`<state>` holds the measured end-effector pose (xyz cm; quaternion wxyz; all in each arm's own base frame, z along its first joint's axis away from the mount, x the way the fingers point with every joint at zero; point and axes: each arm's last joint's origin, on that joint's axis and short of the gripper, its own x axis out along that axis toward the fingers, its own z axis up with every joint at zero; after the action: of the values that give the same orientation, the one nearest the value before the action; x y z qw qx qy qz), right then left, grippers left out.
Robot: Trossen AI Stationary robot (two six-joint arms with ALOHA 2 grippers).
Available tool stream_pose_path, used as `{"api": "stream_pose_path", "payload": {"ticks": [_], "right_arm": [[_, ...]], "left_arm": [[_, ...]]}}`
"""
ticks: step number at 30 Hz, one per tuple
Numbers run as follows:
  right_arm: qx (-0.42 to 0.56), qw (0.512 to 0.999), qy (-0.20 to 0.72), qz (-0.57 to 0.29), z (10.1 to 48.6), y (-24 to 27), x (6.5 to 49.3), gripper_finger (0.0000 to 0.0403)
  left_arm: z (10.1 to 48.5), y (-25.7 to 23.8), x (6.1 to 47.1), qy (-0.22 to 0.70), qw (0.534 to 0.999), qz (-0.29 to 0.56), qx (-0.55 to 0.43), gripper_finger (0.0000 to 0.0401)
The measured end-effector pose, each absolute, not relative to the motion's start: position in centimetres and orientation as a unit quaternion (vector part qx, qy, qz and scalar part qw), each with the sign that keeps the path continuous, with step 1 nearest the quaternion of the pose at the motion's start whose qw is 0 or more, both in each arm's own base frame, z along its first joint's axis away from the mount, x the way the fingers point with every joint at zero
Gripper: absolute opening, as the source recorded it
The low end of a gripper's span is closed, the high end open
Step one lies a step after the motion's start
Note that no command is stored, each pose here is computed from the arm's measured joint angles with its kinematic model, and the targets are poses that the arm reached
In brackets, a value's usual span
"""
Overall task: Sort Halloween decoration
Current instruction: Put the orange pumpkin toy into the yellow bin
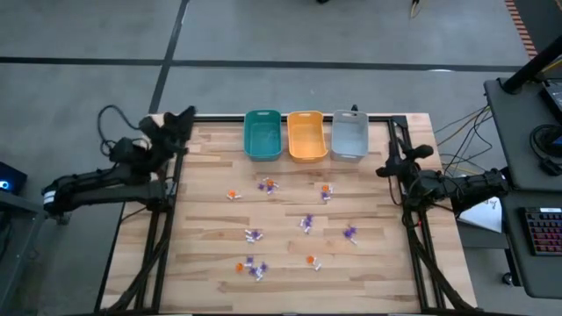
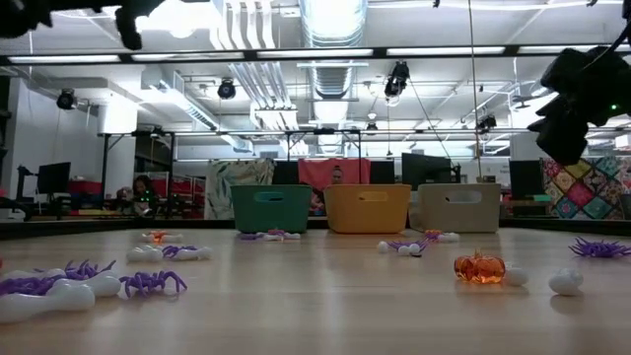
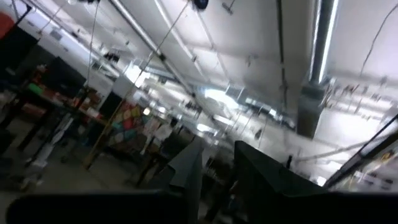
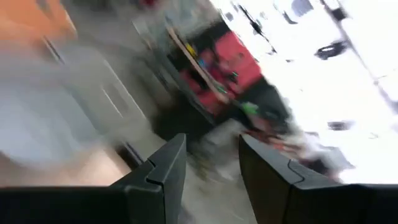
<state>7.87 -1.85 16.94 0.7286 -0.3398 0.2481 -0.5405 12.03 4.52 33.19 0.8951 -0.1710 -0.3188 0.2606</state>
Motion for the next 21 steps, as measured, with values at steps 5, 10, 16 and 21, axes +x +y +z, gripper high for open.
{"api": "stream_pose_path", "payload": {"ticks": [5, 10, 16, 21], "right_arm": [[-0.123, 0.886, 0.033, -0.447, 17.6, -1.4, 8.7, 0.0139], [-0.003, 0.967, -0.053, -0.251, 17.9, -0.5, 9.5, 0.0139], [-0.029, 0.994, -0.061, -0.090, 17.9, 0.4, 9.8, 0.0139], [-0.409, 0.907, -0.002, -0.102, 17.6, 0.4, 9.8, 0.0139]], "left_arm": [[34.6, 5.2, 14.5, -0.248, 0.912, 0.279, -0.169, 0.0078], [36.3, 5.6, 15.8, -0.238, 0.918, 0.288, -0.134, 0.0078], [37.7, 5.7, 16.4, -0.228, 0.922, 0.297, -0.095, 0.0078], [38.2, 5.8, 16.6, -0.211, 0.926, 0.300, -0.092, 0.0078]]}}
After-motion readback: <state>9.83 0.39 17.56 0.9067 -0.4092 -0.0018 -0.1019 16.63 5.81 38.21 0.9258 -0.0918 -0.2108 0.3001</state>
